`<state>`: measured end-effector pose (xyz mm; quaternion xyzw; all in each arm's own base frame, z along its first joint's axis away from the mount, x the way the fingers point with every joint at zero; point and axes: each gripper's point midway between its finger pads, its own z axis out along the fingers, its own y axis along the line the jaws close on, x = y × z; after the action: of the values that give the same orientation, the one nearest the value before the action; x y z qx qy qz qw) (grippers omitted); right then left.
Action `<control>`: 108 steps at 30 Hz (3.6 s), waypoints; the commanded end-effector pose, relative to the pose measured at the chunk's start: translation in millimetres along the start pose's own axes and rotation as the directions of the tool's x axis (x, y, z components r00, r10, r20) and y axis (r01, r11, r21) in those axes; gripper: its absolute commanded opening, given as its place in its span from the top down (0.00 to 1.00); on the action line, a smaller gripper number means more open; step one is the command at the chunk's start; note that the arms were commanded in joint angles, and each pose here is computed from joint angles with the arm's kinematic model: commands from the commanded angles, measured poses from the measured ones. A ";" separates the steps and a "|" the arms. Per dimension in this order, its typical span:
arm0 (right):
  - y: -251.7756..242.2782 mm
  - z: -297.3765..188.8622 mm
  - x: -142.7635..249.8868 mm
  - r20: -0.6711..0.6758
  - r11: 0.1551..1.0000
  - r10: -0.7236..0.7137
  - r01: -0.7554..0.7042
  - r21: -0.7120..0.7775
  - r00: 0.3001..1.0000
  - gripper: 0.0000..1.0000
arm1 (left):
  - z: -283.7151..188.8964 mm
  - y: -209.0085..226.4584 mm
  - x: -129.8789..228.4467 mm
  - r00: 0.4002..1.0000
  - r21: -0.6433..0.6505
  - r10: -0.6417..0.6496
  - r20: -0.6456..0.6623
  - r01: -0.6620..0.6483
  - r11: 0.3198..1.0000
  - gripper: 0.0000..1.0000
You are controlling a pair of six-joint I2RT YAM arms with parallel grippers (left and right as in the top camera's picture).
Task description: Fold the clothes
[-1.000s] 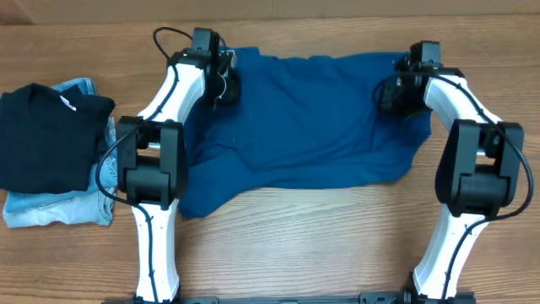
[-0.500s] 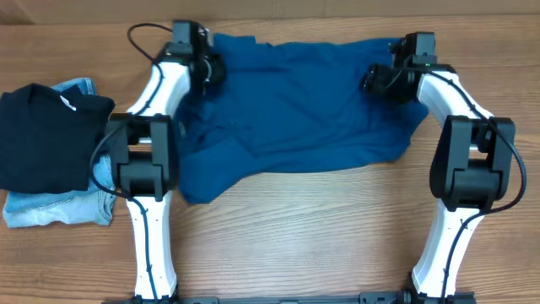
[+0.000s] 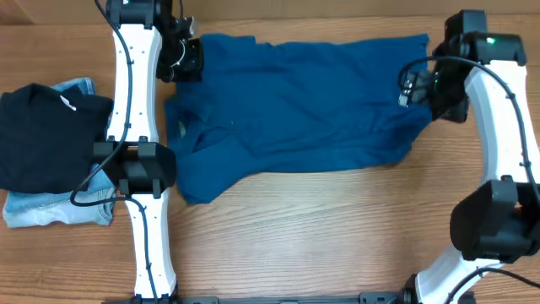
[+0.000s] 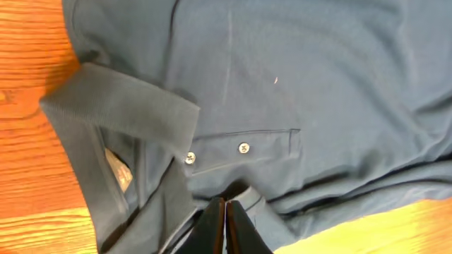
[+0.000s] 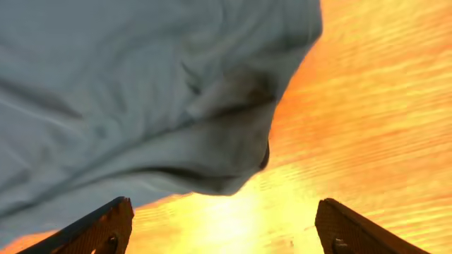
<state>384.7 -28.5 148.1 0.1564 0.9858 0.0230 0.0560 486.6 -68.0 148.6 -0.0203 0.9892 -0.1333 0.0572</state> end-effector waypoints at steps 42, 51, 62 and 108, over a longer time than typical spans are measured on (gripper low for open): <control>-53.2 35.7 22.4 -0.136 0.987 0.157 -0.161 -0.017 0.978 0.11 | 37.7 86.3 162.7 0.971 -0.263 -0.075 -0.225 0.014 0.965 0.65; -53.2 35.6 22.7 -0.137 0.987 0.157 -0.161 -0.017 0.978 0.11 | 73.4 86.4 175.4 0.969 -0.208 -0.113 -0.220 0.066 0.976 0.52; -53.2 35.6 22.7 -0.137 0.987 0.158 -0.161 -0.017 0.978 0.13 | 9.6 44.6 130.9 0.994 -0.068 -0.012 -0.105 0.005 0.998 0.90; -53.8 35.6 23.3 -0.139 0.987 0.157 -0.160 -0.013 0.978 0.12 | 52.6 95.8 152.9 0.983 -0.207 -0.139 -0.119 0.113 0.972 0.60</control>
<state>349.2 -73.4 105.2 0.2377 0.9700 0.0477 -0.0161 336.8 -4.7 53.8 -0.0781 0.9944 -0.0643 -0.0310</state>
